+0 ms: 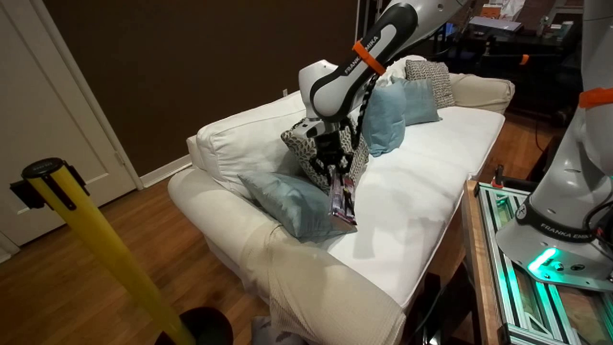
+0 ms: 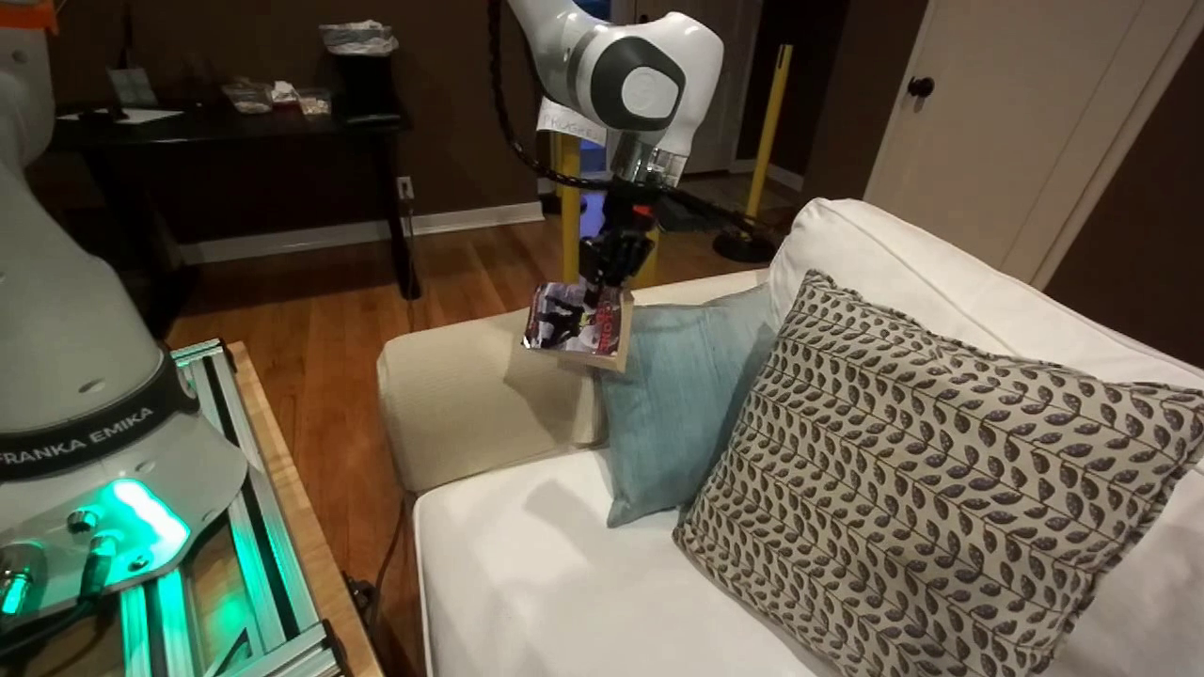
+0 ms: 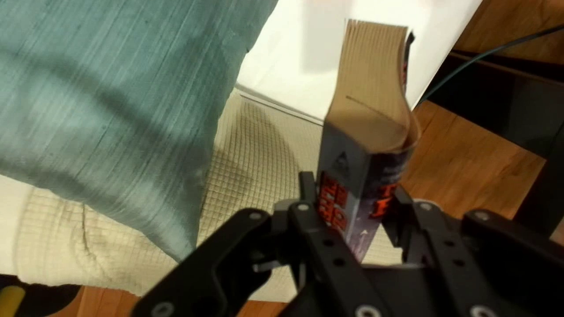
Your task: Put the book on the left armrest
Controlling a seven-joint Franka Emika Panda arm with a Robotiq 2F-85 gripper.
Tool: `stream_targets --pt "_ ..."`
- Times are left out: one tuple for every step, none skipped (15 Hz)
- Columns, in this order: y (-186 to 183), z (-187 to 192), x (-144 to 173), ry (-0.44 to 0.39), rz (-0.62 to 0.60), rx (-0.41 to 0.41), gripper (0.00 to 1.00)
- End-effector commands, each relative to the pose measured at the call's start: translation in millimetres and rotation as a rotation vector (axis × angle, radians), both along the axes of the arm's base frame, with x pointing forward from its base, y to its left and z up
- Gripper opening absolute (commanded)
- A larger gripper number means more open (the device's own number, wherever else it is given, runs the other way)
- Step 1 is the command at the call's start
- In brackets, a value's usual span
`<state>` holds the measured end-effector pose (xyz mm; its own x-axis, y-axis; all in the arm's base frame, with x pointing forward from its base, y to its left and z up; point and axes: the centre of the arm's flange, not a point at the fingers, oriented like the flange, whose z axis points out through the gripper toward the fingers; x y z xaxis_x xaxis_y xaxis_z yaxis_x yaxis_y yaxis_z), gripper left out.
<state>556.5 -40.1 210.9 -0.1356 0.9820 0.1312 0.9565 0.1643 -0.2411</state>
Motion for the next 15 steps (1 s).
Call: stream_targets --pt "-2 0 0 0.0 -0.003 -0.001 0.38" --pt "-7 0 0 0.0 -0.011 -0.002 0.38" --pt "-12 0 -1 -0.001 -0.019 -0.004 0.38" --pt "-16 0 -1 0.0 -0.024 -0.005 0.13" --pt "1 2 6 -0.003 0.045 0.0 0.13" --pt "20 3 13 0.015 0.112 -0.017 0.13" --pt "37 4 19 0.025 0.171 -0.012 0.13" --pt "57 4 24 0.033 0.218 -0.01 0.13" --pt "76 6 29 0.044 0.266 -0.011 0.13" --pt "93 6 31 0.066 0.311 -0.011 0.13" --pt "108 4 35 0.088 0.359 -0.01 0.13" --pt "121 1 36 0.115 0.404 -0.008 0.13" --pt "132 -3 38 0.142 0.448 0.0 0.13" --pt "142 -11 40 0.173 0.491 0.005 0.13" --pt "150 -17 41 0.204 0.532 0.015 0.13"
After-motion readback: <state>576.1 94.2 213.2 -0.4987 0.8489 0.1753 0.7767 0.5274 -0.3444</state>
